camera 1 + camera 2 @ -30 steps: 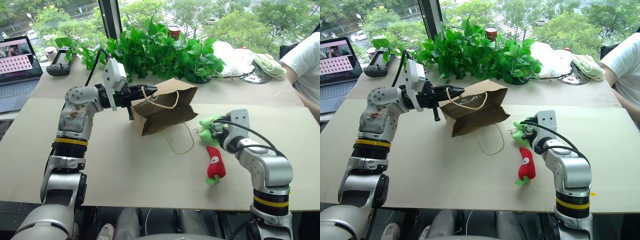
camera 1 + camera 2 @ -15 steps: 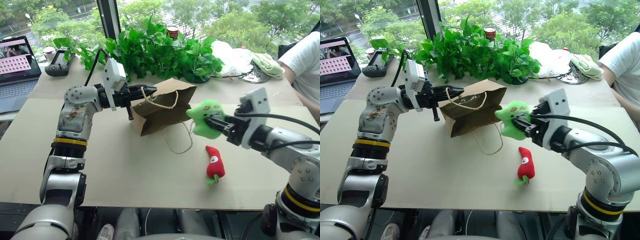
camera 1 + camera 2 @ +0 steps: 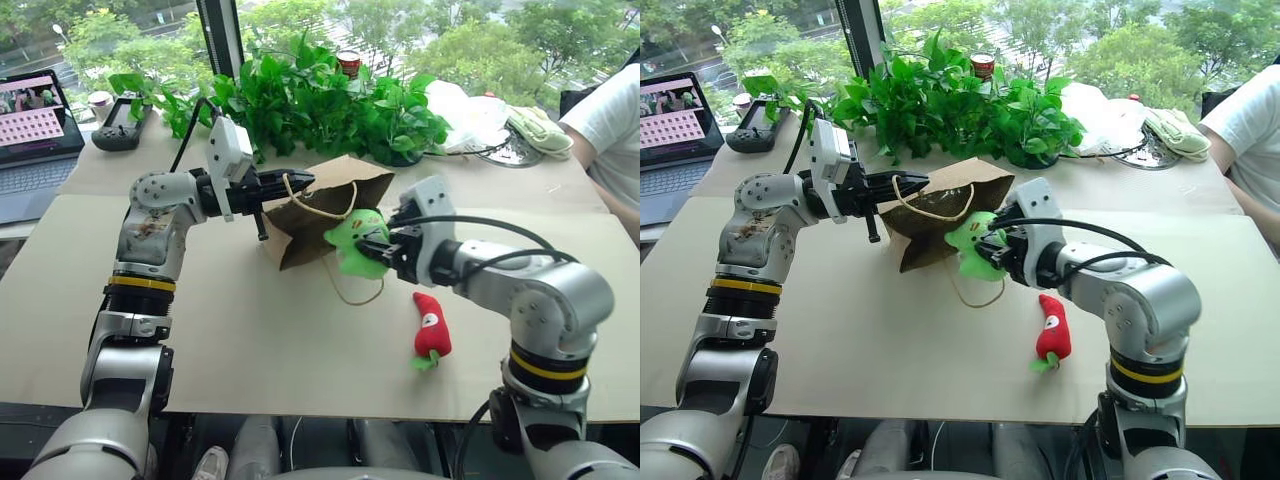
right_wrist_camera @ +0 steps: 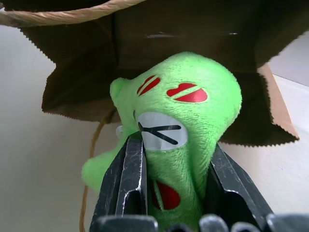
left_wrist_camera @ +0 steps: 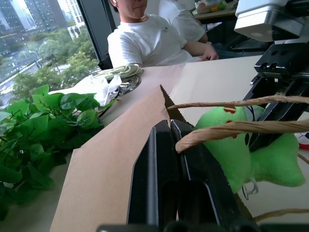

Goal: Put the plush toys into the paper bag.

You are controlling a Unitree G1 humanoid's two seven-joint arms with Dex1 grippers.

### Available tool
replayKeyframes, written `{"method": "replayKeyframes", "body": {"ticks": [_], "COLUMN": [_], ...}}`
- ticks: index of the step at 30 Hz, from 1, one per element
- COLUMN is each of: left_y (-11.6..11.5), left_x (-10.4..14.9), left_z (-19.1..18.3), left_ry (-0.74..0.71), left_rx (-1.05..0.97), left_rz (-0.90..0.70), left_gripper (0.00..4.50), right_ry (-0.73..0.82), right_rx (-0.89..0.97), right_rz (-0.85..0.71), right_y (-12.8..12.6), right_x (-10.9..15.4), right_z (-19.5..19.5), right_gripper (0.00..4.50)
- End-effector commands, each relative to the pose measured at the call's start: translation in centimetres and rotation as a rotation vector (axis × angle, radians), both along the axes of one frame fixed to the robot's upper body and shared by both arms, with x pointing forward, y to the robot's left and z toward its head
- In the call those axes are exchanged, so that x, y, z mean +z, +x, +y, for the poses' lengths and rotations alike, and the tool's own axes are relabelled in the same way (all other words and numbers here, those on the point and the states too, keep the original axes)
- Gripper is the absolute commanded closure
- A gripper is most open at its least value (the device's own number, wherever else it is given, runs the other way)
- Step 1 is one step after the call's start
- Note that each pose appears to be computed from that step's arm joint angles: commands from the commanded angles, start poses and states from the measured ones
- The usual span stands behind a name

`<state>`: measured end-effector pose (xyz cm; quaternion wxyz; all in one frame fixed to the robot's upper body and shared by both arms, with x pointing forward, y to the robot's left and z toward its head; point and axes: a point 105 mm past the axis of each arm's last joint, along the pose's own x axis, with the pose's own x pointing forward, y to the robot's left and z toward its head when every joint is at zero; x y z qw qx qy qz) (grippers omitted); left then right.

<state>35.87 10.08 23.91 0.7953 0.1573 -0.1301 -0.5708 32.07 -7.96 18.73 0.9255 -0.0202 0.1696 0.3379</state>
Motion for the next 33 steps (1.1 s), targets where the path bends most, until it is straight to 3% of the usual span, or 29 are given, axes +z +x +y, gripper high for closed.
{"method": "replayKeyframes", "body": {"ticks": [1,8,9,10,17,29,33], "left_y": [-0.4,-0.4,-0.4,-0.5,-0.4,-0.3,-0.4], "left_x": [1.4,1.4,1.4,1.4,1.4,1.4,1.4], "left_z": [-0.2,-0.4,-0.4,-0.4,-0.4,-0.5,-0.4], "left_ry": [-0.008,-0.008,-0.008,-0.008,-0.007,-0.009,-0.009], "left_rx": [-0.015,-0.022,-0.022,-0.023,-0.024,-0.022,-0.019], "left_rz": [-0.052,-0.053,-0.053,-0.053,-0.050,-0.051,-0.050], "left_gripper": [4.50,4.50,4.50,4.50,4.50,4.50,4.50], "right_ry": [0.059,0.104,0.106,0.119,0.177,0.183,0.031], "right_rx": [-0.068,-0.238,-0.261,-0.291,-0.358,-0.280,-0.188], "right_rz": [-0.070,-0.050,-0.048,-0.050,-0.060,-0.052,-0.060], "right_y": [2.2,5.0,5.2,5.4,5.8,4.9,3.4], "right_x": [2.1,2.0,1.9,2.0,2.7,2.6,1.1], "right_z": [1.1,1.3,1.2,0.9,0.3,1.4,0.1], "right_gripper": [3.11,3.11,2.57,2.47,0.15,0.07,0.07]}}
